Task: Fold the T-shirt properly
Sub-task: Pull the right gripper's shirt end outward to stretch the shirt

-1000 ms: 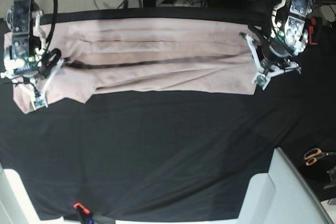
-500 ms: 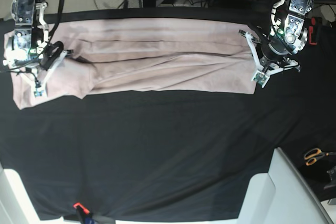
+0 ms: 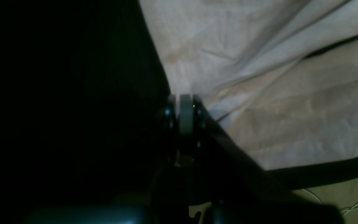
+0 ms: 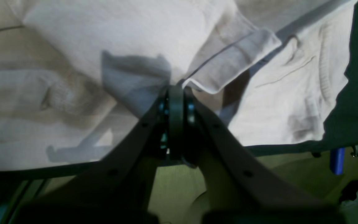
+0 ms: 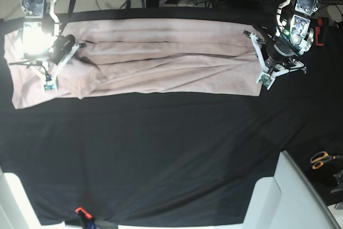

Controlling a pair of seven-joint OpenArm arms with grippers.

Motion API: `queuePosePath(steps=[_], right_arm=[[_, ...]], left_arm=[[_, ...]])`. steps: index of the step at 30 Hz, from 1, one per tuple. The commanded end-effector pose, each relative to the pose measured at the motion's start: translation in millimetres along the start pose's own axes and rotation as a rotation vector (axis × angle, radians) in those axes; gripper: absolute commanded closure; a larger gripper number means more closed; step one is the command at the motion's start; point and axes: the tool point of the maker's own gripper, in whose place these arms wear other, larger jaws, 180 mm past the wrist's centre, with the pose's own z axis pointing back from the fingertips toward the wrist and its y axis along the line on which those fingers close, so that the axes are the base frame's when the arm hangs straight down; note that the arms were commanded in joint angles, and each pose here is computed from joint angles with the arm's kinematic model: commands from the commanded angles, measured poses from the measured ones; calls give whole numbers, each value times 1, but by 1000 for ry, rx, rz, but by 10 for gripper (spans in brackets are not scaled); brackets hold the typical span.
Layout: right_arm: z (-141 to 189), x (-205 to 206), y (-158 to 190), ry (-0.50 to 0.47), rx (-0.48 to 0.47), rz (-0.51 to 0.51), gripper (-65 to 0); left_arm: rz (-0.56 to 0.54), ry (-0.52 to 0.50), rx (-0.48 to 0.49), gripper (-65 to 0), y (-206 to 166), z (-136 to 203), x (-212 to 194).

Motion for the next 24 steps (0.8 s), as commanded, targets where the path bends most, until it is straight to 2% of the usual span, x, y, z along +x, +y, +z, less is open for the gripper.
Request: queuePosePath(steps=[1,24], right_arm=[[2,7,-4,-22,-11,-7,0],[-11,-10,3,18,10,-30,-5]], left_arm=[[-7,-16,26,0,10,3,4],[4,-20,17,0,5,2,5]])
